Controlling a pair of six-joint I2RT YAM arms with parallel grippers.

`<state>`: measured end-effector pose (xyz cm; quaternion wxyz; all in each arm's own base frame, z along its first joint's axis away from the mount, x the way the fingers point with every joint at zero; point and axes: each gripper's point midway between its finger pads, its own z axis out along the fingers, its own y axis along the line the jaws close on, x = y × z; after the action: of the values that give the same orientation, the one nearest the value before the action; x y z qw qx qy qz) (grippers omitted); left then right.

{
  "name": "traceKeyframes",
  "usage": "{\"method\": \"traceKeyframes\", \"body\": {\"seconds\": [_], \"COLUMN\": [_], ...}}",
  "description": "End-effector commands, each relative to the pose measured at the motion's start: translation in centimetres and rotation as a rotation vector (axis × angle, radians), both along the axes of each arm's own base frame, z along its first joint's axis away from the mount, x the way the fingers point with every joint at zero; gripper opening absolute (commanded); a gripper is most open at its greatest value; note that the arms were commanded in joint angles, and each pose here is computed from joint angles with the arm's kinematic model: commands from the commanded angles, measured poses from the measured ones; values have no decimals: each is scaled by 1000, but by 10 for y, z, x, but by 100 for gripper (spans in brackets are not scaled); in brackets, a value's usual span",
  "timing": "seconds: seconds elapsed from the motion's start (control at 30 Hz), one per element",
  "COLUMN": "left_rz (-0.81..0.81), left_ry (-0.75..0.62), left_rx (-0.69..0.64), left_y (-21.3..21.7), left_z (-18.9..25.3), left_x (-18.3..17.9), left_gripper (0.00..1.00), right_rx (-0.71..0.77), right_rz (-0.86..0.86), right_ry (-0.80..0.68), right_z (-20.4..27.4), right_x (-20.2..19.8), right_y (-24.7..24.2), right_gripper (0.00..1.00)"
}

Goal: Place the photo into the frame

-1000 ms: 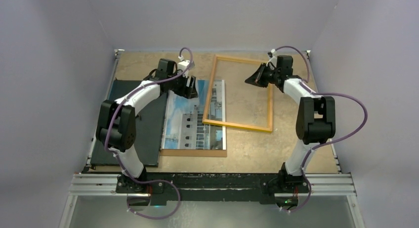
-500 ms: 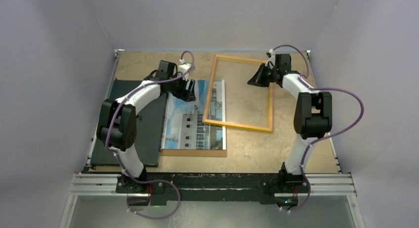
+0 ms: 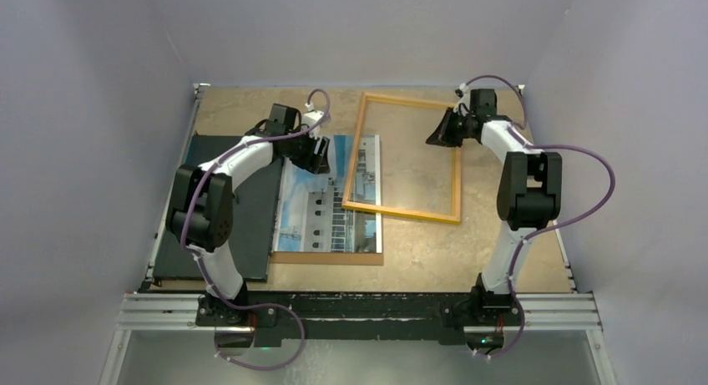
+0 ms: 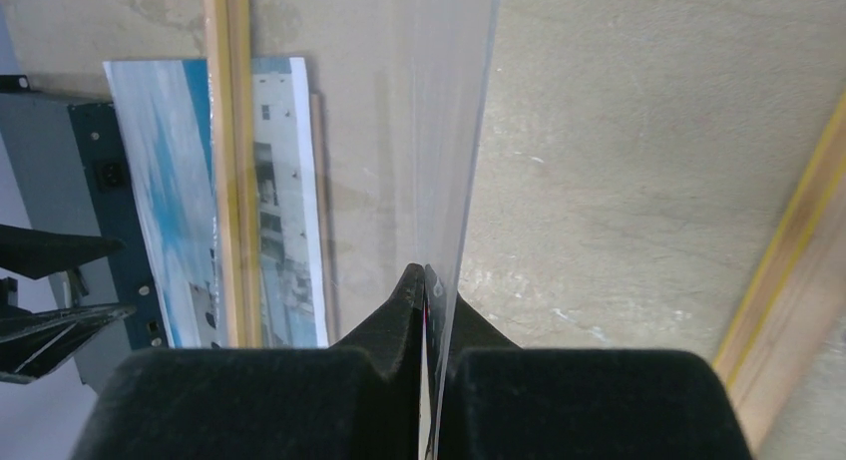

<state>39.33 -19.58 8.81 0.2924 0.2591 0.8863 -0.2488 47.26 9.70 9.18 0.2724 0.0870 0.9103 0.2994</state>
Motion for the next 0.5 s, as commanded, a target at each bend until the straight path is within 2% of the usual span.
{"method": "traceKeyframes", "body": {"seconds": [0.0,0.47], "left_rz": [-16,-28], "left_ry": [-16,-14], "left_rx": [-15,-29], "left_y": [-3,-11], "left_z": [4,0], "left_x": [6,9], "left_gripper": [60,59], "right_rx": [-77,-78], "right_rz": [-8,38], "right_ry": [-38,-20], "right_z": [8,-2], "right_x": [12,13], "right_y": [-20,-18], "right_gripper": [0,0]}}
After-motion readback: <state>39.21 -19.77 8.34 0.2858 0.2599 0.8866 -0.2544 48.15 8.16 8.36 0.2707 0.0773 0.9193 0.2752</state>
